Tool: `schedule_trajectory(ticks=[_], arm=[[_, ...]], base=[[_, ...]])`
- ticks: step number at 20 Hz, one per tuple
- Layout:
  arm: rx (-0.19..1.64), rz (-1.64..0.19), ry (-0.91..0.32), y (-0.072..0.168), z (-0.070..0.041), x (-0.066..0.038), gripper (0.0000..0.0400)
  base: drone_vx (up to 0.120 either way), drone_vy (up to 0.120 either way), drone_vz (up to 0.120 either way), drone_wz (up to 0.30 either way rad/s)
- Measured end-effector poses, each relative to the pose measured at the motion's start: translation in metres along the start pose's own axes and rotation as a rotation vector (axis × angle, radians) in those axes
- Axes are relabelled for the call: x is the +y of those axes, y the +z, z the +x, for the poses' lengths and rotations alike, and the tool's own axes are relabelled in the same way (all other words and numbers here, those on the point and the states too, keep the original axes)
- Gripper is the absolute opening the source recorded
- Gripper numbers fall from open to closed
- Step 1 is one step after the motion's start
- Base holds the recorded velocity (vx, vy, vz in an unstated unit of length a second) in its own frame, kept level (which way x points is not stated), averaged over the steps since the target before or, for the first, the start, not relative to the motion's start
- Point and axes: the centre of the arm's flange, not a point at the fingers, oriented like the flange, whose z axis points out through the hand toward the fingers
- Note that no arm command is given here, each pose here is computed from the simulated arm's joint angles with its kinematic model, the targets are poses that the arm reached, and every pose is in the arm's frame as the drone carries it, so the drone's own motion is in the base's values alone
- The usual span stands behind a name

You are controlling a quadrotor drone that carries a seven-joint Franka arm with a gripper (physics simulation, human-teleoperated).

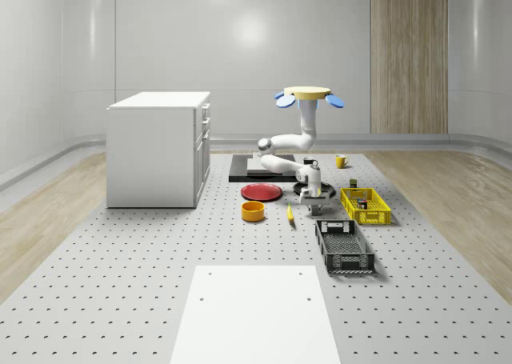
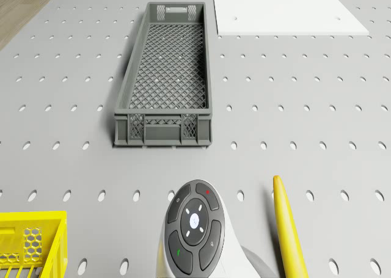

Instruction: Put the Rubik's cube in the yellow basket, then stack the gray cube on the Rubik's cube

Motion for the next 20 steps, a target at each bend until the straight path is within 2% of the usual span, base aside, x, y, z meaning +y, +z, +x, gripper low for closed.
schedule_trajectory(ticks=[8, 13, 20], arm=[[0.000, 0.000, 0.000, -0.001, 0.000, 0.000, 0.0253], [0.000, 0.000, 0.000, -0.015, 0.000, 0.000, 0.0251], [0.000, 0.000, 0.000, -0.034, 0.000, 0.000, 0.0250]], base=[[0.000, 0.000, 0.000, 0.000], [0.000, 0.000, 0.008, 0.000], [0.000, 0.000, 0.120, 0.000]])
